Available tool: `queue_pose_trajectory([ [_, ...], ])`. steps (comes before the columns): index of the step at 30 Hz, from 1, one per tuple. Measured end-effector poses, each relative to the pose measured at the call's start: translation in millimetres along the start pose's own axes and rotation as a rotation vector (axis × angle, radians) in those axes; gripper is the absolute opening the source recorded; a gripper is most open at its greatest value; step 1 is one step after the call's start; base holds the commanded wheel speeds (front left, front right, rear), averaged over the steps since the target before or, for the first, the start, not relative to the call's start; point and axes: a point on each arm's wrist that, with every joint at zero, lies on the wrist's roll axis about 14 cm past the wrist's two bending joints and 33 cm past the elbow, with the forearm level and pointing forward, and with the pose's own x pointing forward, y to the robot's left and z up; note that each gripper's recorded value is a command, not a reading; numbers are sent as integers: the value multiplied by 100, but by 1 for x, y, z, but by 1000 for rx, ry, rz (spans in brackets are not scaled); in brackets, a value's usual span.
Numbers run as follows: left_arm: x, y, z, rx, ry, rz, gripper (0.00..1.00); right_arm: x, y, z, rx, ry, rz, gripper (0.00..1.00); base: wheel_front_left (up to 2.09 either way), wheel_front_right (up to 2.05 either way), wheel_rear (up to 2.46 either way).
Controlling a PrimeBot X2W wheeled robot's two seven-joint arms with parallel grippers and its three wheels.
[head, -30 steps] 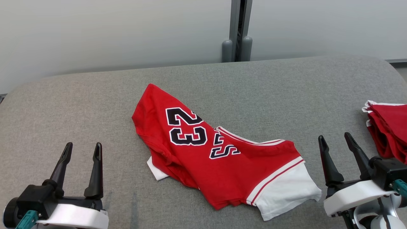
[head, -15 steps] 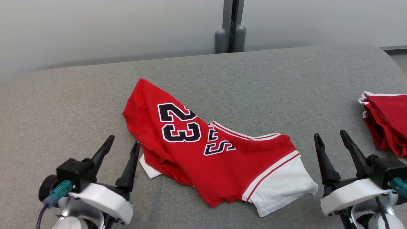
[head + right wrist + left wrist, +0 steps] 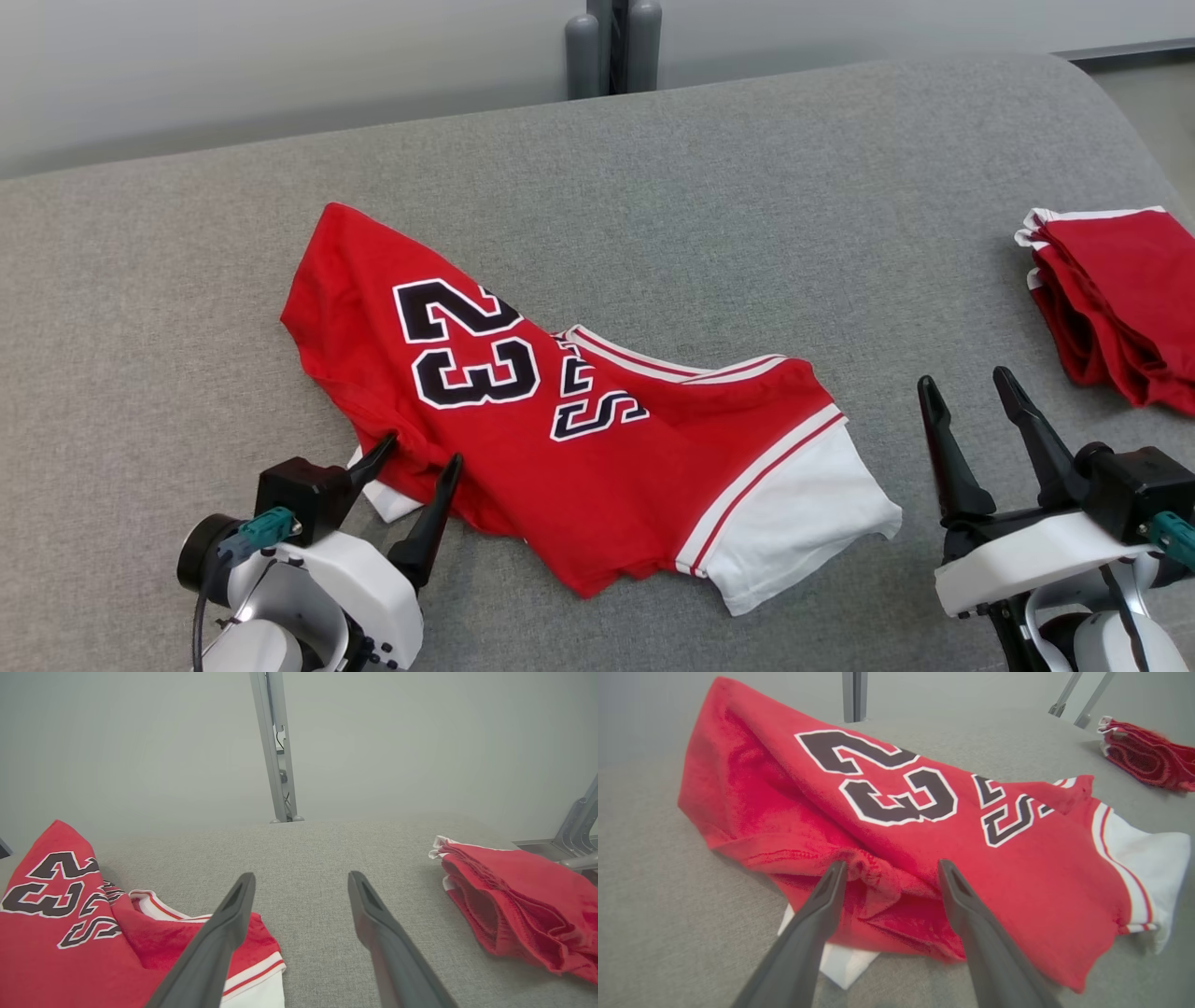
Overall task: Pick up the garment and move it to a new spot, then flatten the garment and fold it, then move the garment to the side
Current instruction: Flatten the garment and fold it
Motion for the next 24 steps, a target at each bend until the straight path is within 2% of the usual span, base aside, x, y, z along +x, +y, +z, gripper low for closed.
queue_pose_trajectory([
  [3, 3, 4, -15, 19, 53, 6, 100, 1, -2, -2, 4, 5, -6, 100, 0, 0, 0],
  [4, 4, 7, -17, 30, 62, 13, 95, 2, -2, -2, 6, 2, -5, 100, 0, 0, 0],
  [5, 4, 10, -19, 36, 69, 20, 66, 2, -2, -3, 9, 1, -5, 100, 0, 0, 0],
  [6, 4, 13, -18, 37, 66, 29, 27, 2, -2, -3, 11, 2, -5, 100, 0, 0, 0],
  [7, 4, 15, -17, 37, 57, 39, 0, 2, -2, -3, 12, 2, -5, 100, 0, 0, 0],
  [13, -1, 28, 16, 50, -58, 79, 0, 4, -2, -2, 17, -8, -7, 100, 0, 0, 0],
  [24, -44, 30, 118, 132, -352, 114, 0, 5, 3, 10, 28, -42, 10, 100, 0, 0, 0],
])
